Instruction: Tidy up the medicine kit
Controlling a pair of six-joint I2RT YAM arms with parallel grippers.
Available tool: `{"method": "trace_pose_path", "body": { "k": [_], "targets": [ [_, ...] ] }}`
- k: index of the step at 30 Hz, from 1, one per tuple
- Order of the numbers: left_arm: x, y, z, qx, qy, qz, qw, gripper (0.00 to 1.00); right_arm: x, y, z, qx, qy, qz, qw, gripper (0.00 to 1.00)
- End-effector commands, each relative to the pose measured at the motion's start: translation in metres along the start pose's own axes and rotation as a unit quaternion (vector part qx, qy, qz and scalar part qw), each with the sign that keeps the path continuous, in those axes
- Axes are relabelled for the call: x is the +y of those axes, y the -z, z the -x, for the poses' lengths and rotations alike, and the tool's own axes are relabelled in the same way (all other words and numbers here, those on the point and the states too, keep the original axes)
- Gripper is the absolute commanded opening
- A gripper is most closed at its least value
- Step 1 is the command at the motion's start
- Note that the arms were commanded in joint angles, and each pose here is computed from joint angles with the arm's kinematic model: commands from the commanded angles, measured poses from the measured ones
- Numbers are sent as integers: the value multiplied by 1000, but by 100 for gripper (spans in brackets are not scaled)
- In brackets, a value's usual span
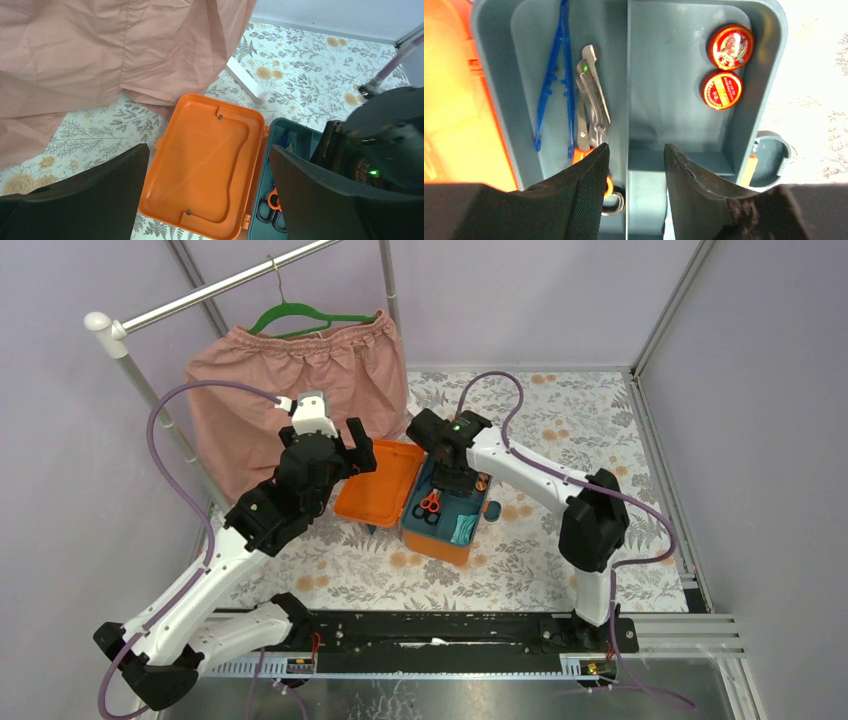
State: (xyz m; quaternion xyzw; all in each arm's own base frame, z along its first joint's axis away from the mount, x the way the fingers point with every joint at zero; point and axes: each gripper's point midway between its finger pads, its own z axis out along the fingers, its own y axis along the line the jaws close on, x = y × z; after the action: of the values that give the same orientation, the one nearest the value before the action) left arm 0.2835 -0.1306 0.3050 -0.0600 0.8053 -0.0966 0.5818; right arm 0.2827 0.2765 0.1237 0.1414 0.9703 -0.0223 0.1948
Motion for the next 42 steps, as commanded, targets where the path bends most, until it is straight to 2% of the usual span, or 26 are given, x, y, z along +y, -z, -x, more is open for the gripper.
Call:
{"method": "trace_pose_path", "body": {
  "k": [1,8,15,17,20,23,27,35,42],
  "targets": [
    [4,0,0,-3,-8,11,1000,99,5,56,26,-36,-15,71,997,53],
    [3,1,1,4,-3,11,1000,99,-2,92,46,-85,-11,121,989,56],
    [4,-12,-20,61,24,-11,998,99,-46,115,79,-207,-18,147,967,60],
    [8,-20,-31,84,36,-15,996,99,-63,103,79,-208,-32,154,965,61],
    [16,-37,-47,119,61,-20,991,99,-79,90,79,-177,-47,190,965,63],
    [23,-53,-60,151,87,-27,984,99,-83,82,75,-162,-15,209,964,65],
    [32,-71,-81,192,122,-45,973,99,-89,70,76,-161,22,176,971,72],
    [65,-98,-114,231,120,23,965,99,-86,48,75,-145,56,166,974,77],
    [61,-113,-127,258,118,3,959,99,-81,30,57,-106,48,202,972,79]
  ]
}}
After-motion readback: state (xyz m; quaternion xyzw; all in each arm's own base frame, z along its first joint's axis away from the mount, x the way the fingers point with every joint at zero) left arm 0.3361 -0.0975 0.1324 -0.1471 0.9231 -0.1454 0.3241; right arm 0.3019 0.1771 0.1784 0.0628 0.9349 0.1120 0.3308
